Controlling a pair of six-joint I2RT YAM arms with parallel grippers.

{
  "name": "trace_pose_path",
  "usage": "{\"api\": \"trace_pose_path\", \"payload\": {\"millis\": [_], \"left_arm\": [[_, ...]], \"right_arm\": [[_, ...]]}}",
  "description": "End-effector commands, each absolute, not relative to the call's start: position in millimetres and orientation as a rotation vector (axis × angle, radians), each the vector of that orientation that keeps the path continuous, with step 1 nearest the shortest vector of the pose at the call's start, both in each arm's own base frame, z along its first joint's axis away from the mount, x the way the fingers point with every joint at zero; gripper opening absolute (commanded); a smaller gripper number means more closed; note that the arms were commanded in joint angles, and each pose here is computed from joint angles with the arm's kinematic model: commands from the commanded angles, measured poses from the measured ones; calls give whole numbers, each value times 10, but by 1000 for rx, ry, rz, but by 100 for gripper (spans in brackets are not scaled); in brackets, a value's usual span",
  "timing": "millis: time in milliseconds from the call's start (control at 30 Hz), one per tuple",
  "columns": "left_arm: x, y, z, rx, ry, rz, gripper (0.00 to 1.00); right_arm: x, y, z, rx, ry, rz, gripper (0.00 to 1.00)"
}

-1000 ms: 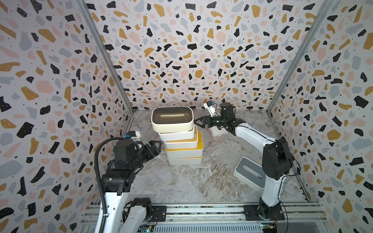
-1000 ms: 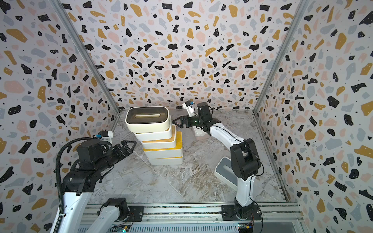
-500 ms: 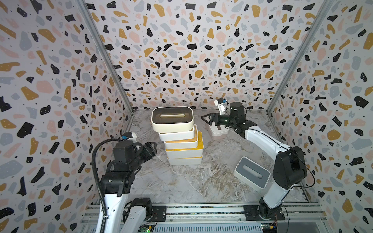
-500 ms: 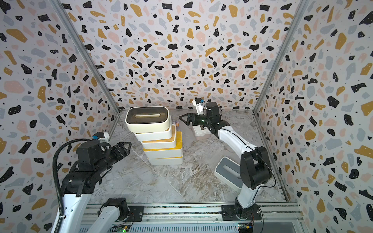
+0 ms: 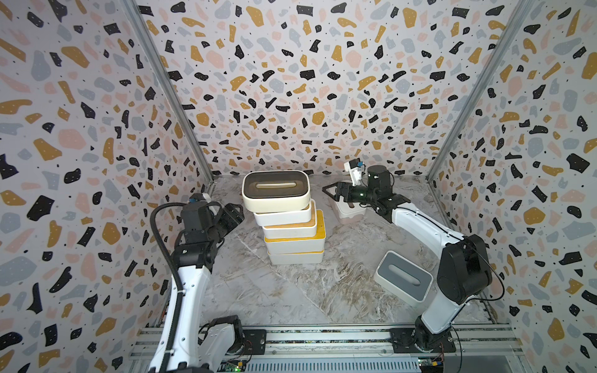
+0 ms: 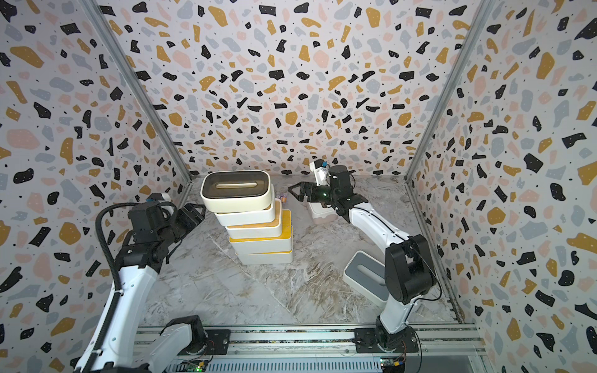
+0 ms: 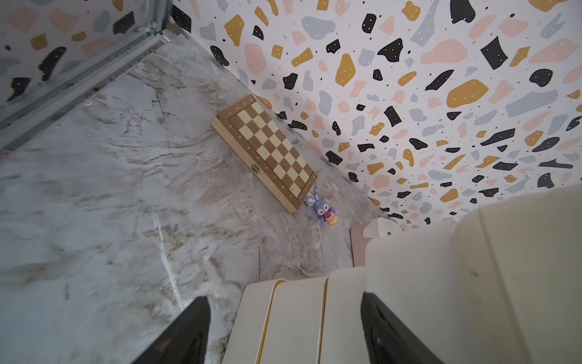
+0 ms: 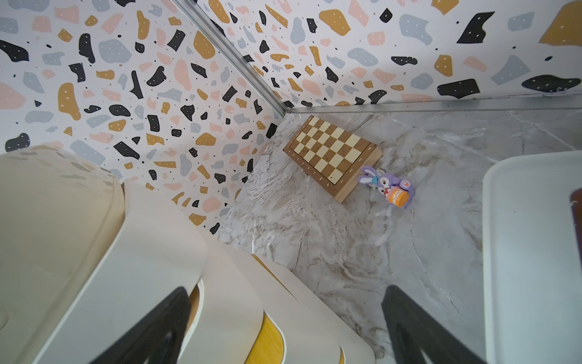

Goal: Stack the tissue boxes
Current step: Adjust the tissue box on the tissue box.

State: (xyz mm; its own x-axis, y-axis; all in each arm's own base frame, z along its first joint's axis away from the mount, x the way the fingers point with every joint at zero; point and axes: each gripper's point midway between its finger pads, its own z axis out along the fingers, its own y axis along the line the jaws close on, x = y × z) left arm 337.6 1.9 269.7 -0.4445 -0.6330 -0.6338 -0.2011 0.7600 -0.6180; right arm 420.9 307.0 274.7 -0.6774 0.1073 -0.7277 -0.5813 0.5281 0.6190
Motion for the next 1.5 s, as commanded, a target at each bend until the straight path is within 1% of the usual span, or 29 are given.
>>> {"api": "trace_pose_path", "payload": {"millis": [0, 100, 233, 433, 700, 933, 1233, 1367, 1467], "left_arm": [[3671, 0, 2907, -569, 1874, -654, 77], [3834, -19, 2874, -575, 1880, -696, 77], [3975, -184, 2894, -509, 1872, -825, 76], [3874, -310, 2899, -448, 1878, -879, 76], [3820, -457, 2826, -402, 1919, -933, 76], [3795, -651, 2810, -348, 1947, -974, 75], [3766, -761, 2791, -328, 1961, -981, 75], [3766, -851, 2753, -325, 1980, -1010, 75], [3759, -843, 2721, -329, 1991, -968, 76]], "right_arm": [[4152, 3068, 2909, -384, 1996, 1171, 97], [4169, 3115, 2862, -382, 2017, 1170, 97], [4164, 3212, 2875, -404, 2021, 1160, 97], [4053, 3362, 2912, -449, 2025, 1167, 98], [3917, 3417, 2913, -465, 2031, 1186, 98], [3730, 3430, 2944, -475, 2027, 1197, 98], [3506, 3407, 3019, -458, 2017, 1221, 98], [3444, 3376, 3052, -440, 2019, 1218, 98], [3453, 3313, 3070, -413, 2025, 1188, 98]]}}
